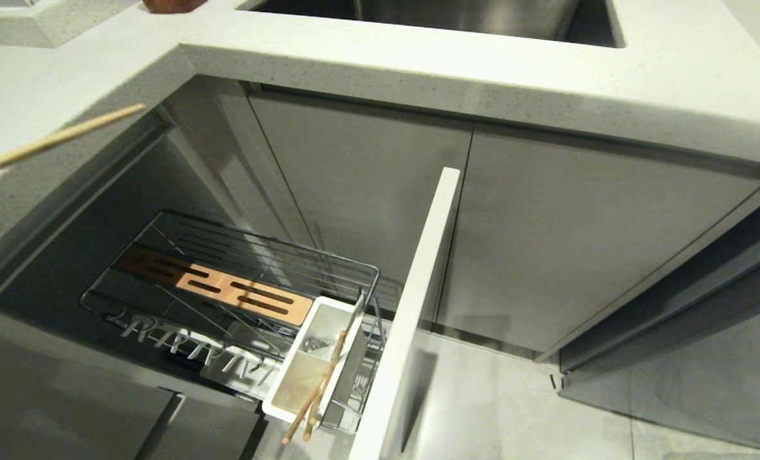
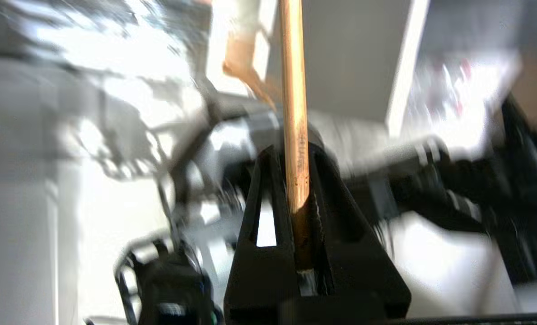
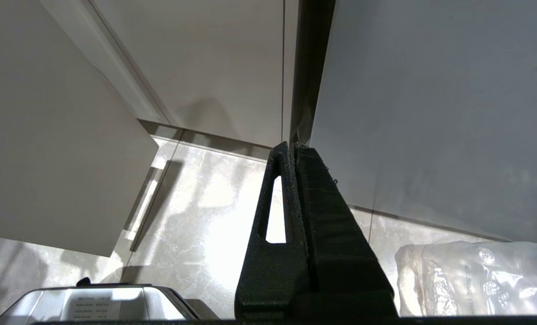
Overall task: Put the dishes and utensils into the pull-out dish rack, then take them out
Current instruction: Take the chopsticks out of the cupboard
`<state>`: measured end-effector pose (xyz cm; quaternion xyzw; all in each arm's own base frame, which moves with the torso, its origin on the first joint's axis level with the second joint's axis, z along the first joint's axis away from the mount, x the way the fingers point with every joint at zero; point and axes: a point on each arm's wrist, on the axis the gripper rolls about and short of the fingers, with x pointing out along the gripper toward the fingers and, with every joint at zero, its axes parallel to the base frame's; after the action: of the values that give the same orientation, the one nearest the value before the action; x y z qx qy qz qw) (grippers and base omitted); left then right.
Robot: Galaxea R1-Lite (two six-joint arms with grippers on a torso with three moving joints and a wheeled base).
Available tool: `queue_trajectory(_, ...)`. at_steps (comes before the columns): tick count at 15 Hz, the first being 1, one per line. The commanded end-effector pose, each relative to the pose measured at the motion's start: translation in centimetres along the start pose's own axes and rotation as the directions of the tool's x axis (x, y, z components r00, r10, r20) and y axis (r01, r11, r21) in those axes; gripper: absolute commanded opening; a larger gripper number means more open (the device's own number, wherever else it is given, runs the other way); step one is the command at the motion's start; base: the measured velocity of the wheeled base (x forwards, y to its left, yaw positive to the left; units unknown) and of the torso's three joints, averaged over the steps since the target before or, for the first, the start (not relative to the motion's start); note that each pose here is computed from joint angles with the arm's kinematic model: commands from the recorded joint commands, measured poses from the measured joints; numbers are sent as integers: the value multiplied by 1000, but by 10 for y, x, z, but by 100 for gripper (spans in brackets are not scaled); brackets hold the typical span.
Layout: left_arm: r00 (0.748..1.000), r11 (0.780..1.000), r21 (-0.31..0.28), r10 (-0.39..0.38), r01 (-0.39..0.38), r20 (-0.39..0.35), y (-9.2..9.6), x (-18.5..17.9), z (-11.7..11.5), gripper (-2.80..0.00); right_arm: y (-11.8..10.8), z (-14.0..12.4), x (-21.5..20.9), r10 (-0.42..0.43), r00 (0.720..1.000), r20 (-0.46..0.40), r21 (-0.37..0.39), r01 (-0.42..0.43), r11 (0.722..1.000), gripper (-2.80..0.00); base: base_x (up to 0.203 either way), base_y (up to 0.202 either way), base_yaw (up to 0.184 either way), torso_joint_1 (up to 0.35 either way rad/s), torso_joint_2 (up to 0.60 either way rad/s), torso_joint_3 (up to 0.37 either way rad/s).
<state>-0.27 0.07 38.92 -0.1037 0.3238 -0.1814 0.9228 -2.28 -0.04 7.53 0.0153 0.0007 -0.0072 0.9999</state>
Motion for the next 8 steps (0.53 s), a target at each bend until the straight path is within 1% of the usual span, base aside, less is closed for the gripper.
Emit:
queue_trajectory(1, 996, 997, -46, 58, -55, 65, 0, -5, -1, -280, 0, -1, 0, 0, 1000, -4, 0, 0, 1000, -280, 0, 0, 0, 0, 0, 0)
queue_trajectory(2, 986, 991, -88, 110, -99, 122, -2, -6, 2, -280, 0, -1, 0, 0, 1000, -3, 0, 0, 1000, -280, 0, 0, 0, 0, 0, 0)
queue_trajectory(4, 951, 971, -166, 208, -173, 227, -4, -8, 9, -280, 0, 0, 0, 0, 1000, -2, 0, 0, 1000, -280, 0, 0, 0, 0, 0, 0)
queue_trajectory(5, 914, 949, -224, 283, -223, 292, -6, -9, 12, -280, 0, 0, 0, 1, 1000, -2, 0, -1, 1000, -280, 0, 0, 0, 0, 0, 0)
queue_trajectory(6, 869, 921, -283, 359, -269, 341, -7, -11, 15, -280, 0, -1, 0, -1, 1000, -3, 0, 1, 1000, -280, 0, 0, 0, 0, 0, 0)
queue_trajectory(7, 817, 884, -345, 437, -315, 376, -9, -13, 17, -280, 0, -1, 0, -1, 1000, -3, 0, 1, 1000, -280, 0, 0, 0, 0, 0, 0)
queue_trajectory(8, 751, 835, -413, 525, -363, 400, -10, -15, 19, -280, 0, -1, 0, 1, 1000, -3, 0, -1, 1000, -280, 0, 0, 0, 0, 0, 0)
